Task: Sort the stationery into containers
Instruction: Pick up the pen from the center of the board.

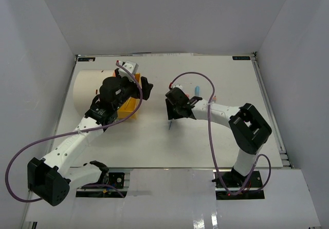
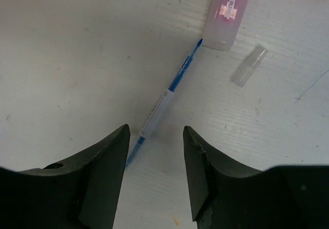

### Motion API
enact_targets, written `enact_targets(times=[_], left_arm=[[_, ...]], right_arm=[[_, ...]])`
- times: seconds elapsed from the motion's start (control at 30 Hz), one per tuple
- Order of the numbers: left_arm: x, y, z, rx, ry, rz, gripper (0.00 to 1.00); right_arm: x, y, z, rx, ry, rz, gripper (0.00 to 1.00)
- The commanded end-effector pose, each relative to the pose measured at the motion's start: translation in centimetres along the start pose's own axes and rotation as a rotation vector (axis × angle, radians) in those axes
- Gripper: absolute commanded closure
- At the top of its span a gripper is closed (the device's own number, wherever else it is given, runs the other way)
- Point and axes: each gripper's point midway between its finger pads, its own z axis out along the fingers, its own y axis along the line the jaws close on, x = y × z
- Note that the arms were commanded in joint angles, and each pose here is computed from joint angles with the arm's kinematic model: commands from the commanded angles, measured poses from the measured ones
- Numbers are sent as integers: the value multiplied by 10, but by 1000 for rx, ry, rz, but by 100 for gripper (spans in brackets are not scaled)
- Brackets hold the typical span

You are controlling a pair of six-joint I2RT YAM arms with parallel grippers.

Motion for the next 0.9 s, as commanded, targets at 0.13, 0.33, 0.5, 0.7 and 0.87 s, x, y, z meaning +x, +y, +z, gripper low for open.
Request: enact_targets(times=[0.13,0.33,0.5,0.7,0.87], left_arm=[[-30,11,-13,-64,-120,18,2],[-28,10,-12,-58,-114,16,2],[-28,10,-12,-61,-112,14,2],[-28,8,-12,-50,-112,8,2],[-38,0,-18,-12,-124,-20,2]], right_arm=[[0,-1,20,75,35,39,53],[10,-2,37,97,69,52,62],[14,-4,40,106,79,52,78],[8,4,31,58,43,48,92],[-21,19,-2,-46,-80,21,92]])
